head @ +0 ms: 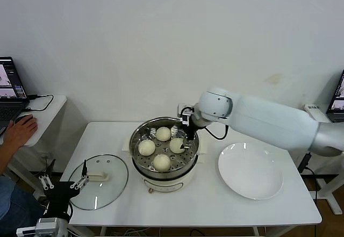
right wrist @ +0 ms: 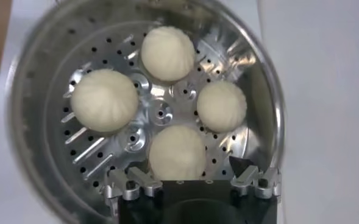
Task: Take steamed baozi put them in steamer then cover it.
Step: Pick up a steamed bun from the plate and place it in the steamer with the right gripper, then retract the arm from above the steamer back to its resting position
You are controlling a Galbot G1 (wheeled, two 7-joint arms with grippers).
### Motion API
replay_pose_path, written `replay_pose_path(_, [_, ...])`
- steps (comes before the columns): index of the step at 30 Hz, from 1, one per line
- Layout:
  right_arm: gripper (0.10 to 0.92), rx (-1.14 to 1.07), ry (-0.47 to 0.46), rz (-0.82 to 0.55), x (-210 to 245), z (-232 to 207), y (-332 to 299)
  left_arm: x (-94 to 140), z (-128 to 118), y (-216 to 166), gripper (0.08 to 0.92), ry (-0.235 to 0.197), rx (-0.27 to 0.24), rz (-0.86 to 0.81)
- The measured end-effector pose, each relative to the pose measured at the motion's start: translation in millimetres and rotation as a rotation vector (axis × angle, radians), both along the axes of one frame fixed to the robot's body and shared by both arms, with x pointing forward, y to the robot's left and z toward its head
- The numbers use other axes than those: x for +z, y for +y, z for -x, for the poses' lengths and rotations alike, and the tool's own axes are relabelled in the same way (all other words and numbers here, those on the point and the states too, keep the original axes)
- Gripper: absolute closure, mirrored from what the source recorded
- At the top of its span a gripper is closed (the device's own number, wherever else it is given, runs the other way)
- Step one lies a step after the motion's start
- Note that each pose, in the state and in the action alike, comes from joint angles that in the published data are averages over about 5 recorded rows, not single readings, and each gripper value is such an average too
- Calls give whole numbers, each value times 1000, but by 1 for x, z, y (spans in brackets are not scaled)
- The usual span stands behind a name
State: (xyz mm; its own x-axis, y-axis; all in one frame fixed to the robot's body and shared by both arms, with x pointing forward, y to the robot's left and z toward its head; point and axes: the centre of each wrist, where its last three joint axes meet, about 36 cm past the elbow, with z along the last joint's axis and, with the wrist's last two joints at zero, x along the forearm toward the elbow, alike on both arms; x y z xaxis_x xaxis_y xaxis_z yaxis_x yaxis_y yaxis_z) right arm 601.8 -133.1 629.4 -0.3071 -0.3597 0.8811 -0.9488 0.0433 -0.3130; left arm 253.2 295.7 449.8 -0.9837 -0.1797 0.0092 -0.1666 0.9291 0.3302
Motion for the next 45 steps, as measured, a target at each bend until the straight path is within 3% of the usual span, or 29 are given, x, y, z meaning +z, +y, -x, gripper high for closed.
replay_pose_path(8, [200,-80,-104,-144,8,41,-67,-3,-3,-1,177,3,-9,0])
replay_pose_path(14, [200,-177,-213,-299,-23,76,-113,-9,-4,-2,177,9,-8,-4])
replay_pose_path(19, [200,-253,-360,-456,-50,99,-138,-17,-5,-2,177,17,-8,-10])
replay_pose_path(26, [200,-369,-536,-726,-110,129,-158,-31,-9,-2,177,21,-2,-32])
replay_pose_path(33, [199,-596,-644,-928,-193,174,-191,-49,-16,-1,177,28,0,-82])
replay_pose_path(39, [200,-789,-688,-999,-251,229,-206,-68,-21,8,177,44,11,-237])
replay_pose_path(45, [200,-921,-738,-1012,-280,272,-214,-90,-20,33,177,76,-2,-589])
